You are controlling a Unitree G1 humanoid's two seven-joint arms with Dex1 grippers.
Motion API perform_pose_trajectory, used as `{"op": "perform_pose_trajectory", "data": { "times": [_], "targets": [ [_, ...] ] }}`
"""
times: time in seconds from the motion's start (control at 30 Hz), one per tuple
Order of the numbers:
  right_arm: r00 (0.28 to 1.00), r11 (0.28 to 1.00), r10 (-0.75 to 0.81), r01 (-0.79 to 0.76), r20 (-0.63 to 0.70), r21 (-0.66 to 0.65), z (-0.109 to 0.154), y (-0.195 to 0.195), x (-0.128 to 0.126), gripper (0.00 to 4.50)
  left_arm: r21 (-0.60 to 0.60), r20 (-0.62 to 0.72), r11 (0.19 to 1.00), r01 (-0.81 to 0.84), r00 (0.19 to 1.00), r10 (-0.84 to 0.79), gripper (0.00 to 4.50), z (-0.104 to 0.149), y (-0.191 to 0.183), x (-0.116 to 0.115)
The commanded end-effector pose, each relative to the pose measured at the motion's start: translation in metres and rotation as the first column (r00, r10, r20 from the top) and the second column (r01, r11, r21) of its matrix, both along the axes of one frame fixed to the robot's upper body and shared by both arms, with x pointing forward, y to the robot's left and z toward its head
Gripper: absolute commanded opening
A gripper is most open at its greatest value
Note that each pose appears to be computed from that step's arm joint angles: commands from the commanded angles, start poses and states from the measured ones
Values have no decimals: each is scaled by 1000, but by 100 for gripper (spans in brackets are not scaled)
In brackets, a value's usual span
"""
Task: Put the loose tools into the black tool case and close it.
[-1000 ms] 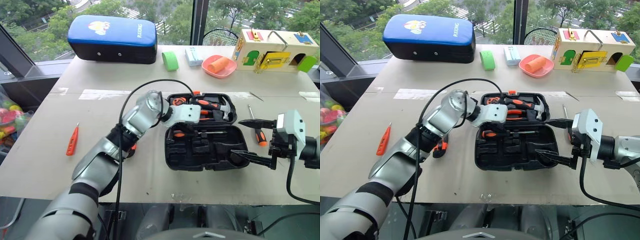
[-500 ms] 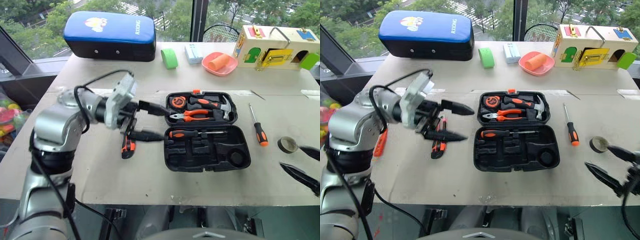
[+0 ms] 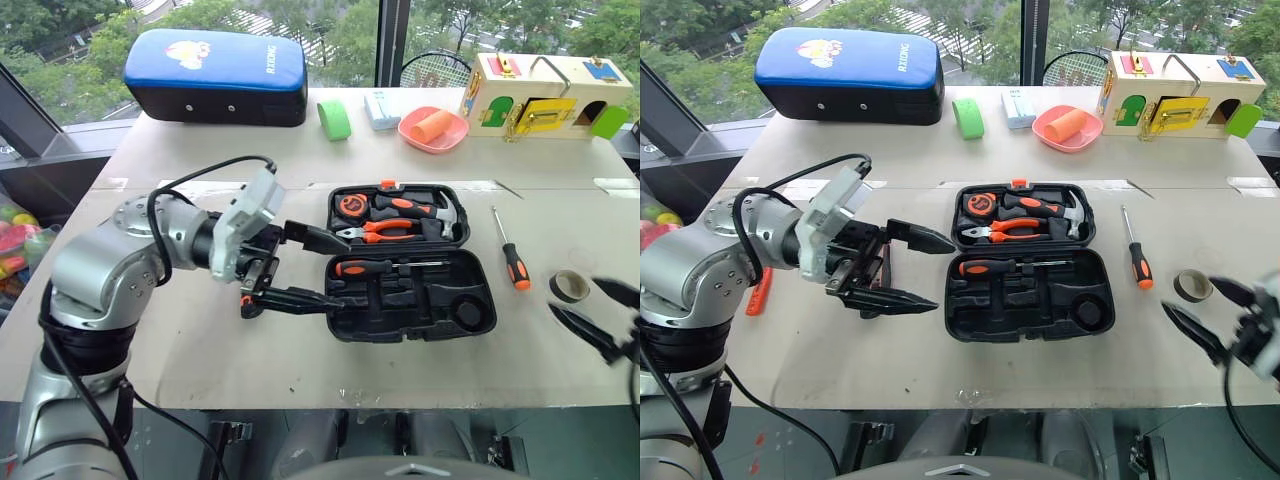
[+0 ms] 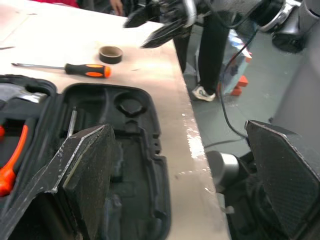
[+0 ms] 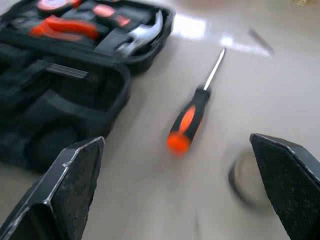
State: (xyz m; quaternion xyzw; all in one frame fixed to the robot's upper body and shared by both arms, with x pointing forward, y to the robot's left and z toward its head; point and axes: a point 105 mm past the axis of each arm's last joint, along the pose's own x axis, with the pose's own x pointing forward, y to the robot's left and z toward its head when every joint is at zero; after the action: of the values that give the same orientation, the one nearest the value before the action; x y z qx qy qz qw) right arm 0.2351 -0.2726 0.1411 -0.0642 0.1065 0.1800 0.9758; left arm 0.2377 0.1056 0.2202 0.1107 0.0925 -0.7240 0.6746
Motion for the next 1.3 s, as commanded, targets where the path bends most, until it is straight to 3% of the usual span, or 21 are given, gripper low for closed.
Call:
{"op": "perform_pose_trajectory", "data": {
  "times": [0.03, 0.37, 0.57, 0.6, 0.63, 0.67, 0.77, 0.83, 0.9, 0.93, 1.0, 1.07, 1.2, 1.3],
  "targets": [
    [990, 990, -140, 140, 15, 4, -15, -3, 25, 450, 6, 45, 999, -31, 999, 31, 444, 5, -4, 2],
    [974, 974, -223, 224, -42, 14, -51, 21, 61, 450, 2, 47, 998, -59, 997, 59, 444, 6, -4, 2],
    [966, 967, -256, 256, -35, 8, -57, 27, 66, 165, -1, 57, 997, -73, 996, 73, 450, 6, -4, 7],
    [960, 960, -279, 279, -25, 24, -55, 25, 67, 147, 0, 56, 997, -75, 996, 75, 450, 5, -3, 8],
    [955, 954, -296, 296, -9, 46, -52, 25, 68, 85, 2, 55, 997, -77, 996, 77, 450, 4, -2, 8],
    [951, 949, -309, 307, 19, 73, -44, 24, 70, 54, 5, 52, 997, -82, 995, 82, 450, 3, -1, 9],
    [946, 952, -299, 286, 128, 109, -13, 24, 75, 56, 16, 43, 995, -101, 994, 100, 450, 0, 4, 10],
    [964, 994, -99, 86, 246, 61, 24, 45, 78, 56, 30, 39, 991, -130, 991, 129, 450, -4, 11, 12],
    [949, 993, 116, -117, 293, -15, 45, 67, 76, 56, 40, 40, 987, -156, 987, 154, 450, -7, 17, 14],
    [926, 968, 249, -240, 284, -67, 51, 81, 72, 56, 46, 38, 985, -166, 986, 164, 450, -9, 21, 14],
    [825, 850, 524, -493, 209, -185, 52, 109, 59, 56, 69, 46, 982, -177, 984, 174, 450, -14, 27, 14],
    [663, 658, 744, -709, 78, -253, 43, 128, 41, 56, 111, 42, 981, -158, 987, 154, 450, -22, 33, 7],
    [449, 395, 887, -859, -110, -326, 22, 135, 30, 56, 165, 76, 974, -157, 986, 146, 450, -33, 38, 2],
    [402, 317, 898, -875, -181, -366, 11, 135, 39, 56, 164, 79, 975, -152, 987, 141, 450, -36, 36, -3]
  ]
}}
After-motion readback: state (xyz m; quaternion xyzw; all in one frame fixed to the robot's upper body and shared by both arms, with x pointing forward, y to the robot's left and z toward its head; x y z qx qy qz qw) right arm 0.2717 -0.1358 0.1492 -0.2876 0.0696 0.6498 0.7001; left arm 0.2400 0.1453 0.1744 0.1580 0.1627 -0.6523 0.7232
